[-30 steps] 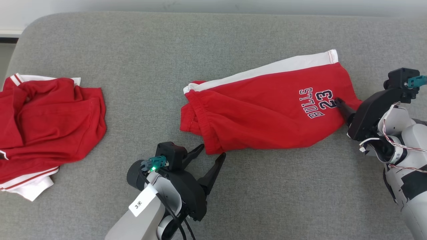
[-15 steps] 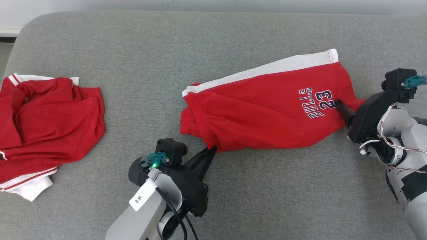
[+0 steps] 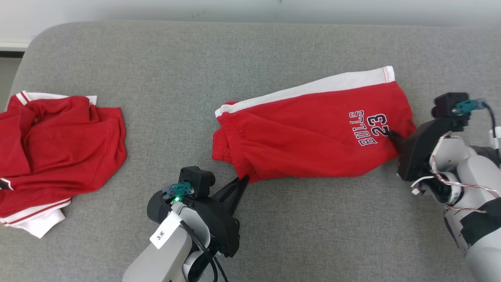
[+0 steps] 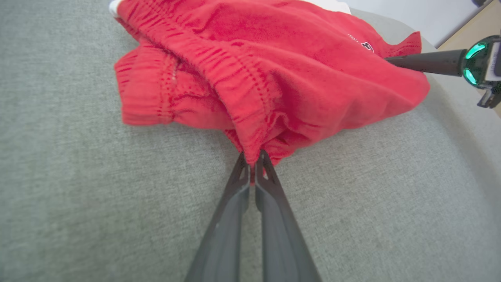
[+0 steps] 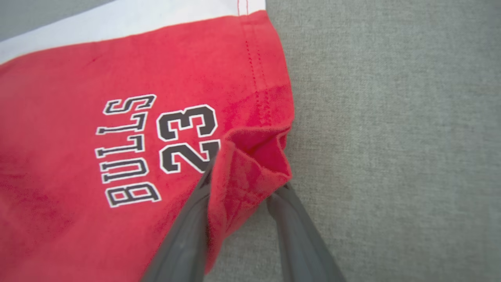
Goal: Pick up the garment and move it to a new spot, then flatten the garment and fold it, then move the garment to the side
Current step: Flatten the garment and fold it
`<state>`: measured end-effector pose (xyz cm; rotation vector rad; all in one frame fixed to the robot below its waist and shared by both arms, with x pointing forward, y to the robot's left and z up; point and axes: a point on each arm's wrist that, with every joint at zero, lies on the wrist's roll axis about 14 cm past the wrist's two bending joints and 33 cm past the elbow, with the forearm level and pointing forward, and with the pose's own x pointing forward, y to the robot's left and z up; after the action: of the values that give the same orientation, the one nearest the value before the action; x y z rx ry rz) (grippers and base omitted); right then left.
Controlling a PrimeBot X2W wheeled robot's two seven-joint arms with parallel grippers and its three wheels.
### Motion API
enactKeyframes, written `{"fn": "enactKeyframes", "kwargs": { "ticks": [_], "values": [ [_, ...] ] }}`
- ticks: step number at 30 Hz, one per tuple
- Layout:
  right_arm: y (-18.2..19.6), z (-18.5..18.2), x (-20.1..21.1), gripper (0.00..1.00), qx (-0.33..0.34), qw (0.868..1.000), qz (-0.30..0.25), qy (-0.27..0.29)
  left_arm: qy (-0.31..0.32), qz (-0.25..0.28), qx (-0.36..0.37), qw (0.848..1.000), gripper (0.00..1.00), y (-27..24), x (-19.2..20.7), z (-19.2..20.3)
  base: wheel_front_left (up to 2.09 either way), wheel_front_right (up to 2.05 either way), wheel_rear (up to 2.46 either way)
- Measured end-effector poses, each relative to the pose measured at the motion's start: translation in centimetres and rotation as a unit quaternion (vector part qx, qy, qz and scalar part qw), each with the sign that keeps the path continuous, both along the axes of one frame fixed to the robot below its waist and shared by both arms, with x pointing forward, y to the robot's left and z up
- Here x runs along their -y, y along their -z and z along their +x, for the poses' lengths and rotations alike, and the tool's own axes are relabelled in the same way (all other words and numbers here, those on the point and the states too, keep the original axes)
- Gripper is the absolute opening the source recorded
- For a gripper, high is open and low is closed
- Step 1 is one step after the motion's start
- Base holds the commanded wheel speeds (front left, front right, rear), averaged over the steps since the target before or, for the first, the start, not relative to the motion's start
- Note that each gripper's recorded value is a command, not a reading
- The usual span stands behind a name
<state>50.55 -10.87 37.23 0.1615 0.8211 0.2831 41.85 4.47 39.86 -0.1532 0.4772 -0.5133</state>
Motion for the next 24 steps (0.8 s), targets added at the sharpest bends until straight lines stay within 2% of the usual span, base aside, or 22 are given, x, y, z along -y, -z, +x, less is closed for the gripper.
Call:
{"fn": "enactKeyframes", "kwargs": {
  "ticks": [10,19,24],
  "values": [
    [0.0,-1.0,0.4,0.00,-0.002,1.000,0.003,0.010,0.013,0.007,0.008,1.000,0.00,-0.3,0.3,-0.5,0.00,0.00,0.00],
    [0.0,-4.1,0.6,0.00,-0.002,0.997,0.062,0.052,0.043,0.059,0.035,0.997,0.00,-0.5,-2.2,-1.3,0.00,0.00,0.00],
    [0.1,-6.3,1.2,0.00,-0.001,0.994,0.080,0.069,0.071,0.072,0.019,0.995,0.00,0.9,-2.3,-4.1,0.00,0.00,0.00]
  ]
}}
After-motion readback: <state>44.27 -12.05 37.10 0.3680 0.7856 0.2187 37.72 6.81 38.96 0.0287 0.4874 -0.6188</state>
